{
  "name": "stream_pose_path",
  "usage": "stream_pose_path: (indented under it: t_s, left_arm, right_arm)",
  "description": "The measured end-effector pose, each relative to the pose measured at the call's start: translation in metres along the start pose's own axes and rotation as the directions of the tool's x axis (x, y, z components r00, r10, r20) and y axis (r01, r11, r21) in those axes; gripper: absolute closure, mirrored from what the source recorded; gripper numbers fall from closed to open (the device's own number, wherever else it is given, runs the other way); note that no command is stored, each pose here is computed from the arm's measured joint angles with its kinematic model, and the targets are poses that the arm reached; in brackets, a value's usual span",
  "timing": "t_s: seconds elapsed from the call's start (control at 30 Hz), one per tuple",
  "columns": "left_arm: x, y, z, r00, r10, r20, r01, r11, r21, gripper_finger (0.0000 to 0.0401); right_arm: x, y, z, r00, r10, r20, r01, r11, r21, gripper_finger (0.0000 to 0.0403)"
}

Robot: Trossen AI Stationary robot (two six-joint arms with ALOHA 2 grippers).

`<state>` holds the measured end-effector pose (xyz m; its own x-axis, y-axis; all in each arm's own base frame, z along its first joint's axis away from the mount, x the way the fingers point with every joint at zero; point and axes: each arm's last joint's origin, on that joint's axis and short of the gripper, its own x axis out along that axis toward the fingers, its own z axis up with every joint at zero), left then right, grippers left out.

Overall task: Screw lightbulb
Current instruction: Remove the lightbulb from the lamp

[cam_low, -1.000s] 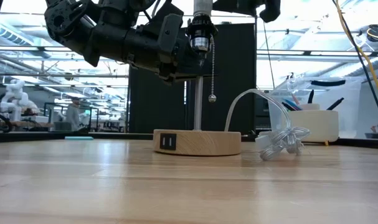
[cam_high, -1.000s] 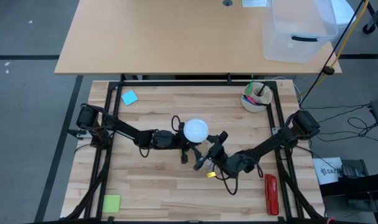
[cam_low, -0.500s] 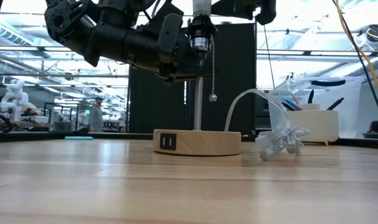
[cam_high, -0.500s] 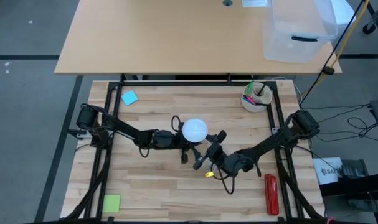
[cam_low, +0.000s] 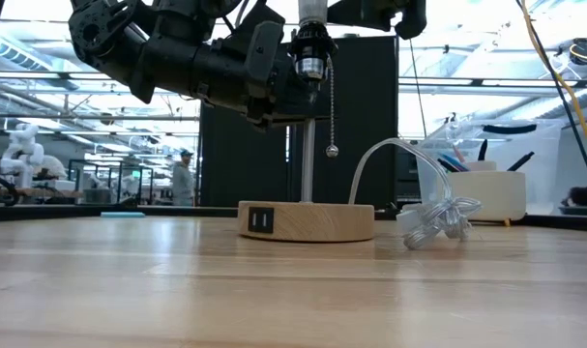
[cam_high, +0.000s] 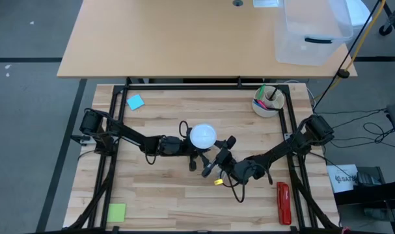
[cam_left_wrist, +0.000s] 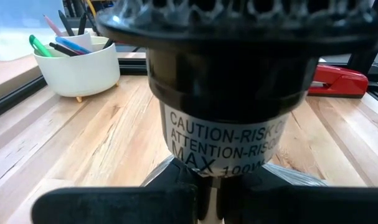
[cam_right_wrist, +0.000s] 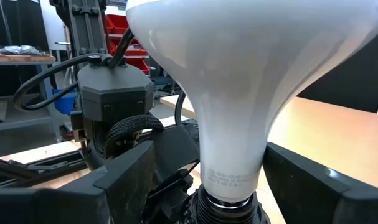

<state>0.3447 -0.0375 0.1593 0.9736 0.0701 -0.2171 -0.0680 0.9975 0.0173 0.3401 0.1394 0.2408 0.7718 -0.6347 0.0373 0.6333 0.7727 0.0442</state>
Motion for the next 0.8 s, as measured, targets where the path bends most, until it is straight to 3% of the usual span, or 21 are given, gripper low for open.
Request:
stream_pose_path:
  t_s: [0.8]
  left_arm:
    - [-0.0001, 0.0000, -0.0001, 1.000, 0.002, 0.000, -0.002, 1.000, 0.000, 0.0373]
  right_arm:
    - [0.0054, -0.0018, -0.0016, 1.000, 0.023, -0.006, -0.023, 1.000, 0.001, 0.0115]
